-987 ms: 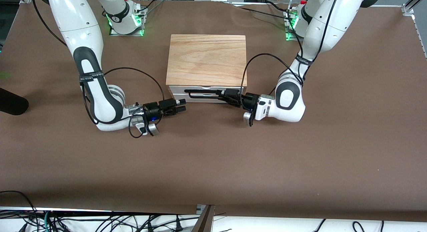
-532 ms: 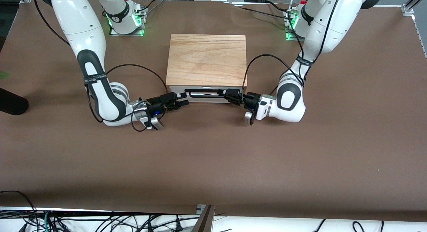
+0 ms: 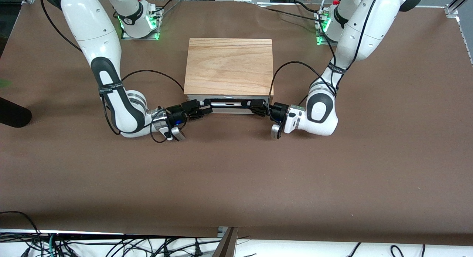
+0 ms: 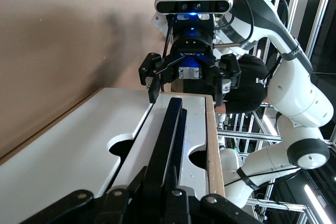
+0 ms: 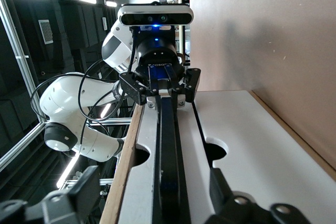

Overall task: Pull top drawer with both arms simultaneously
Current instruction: 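Pull the black handle outward with both grippers to slide the drawer open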

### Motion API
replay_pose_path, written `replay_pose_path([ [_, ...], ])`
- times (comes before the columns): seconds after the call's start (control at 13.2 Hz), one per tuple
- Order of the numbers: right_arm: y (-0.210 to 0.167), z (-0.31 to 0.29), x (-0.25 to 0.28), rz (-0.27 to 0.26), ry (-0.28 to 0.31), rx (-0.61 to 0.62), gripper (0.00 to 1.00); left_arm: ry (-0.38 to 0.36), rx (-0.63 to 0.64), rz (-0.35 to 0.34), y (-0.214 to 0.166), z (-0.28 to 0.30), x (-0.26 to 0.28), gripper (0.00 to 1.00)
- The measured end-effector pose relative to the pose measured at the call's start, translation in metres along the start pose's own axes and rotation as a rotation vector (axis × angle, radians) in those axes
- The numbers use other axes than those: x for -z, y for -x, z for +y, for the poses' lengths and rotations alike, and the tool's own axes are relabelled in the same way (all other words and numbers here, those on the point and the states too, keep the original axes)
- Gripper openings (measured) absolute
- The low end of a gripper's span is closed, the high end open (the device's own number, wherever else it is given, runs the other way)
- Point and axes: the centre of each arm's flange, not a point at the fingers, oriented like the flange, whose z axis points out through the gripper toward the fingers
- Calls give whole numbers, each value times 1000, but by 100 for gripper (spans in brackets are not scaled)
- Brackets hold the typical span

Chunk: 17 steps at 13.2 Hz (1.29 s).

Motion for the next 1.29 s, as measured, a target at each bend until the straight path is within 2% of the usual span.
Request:
replay_pose_path([
  [0.23, 0, 2, 0, 1, -1, -1, 49, 0, 0, 0, 0, 0, 0, 16],
  [0.3, 0, 2, 0, 1, -1, -1, 43, 0, 0, 0, 0, 0, 0, 16],
  [0.38, 1, 2, 0, 1, -1, -2, 43, 0, 0, 0, 0, 0, 0, 16],
  [0.46, 1, 3, 0, 2, 1, -3, 33, 1, 0, 0, 0, 0, 0, 16],
  [0.68, 2, 4, 1, 3, 1, 11, 30, 1, 0, 0, 0, 0, 0, 16],
  [1.06, 3, 9, 4, 9, 0, 40, 18, 1, 1, 0, 0, 0, 0, 16],
  [1.29, 3, 10, 4, 9, -1, 41, 18, 1, 2, 0, 0, 0, 0, 16],
])
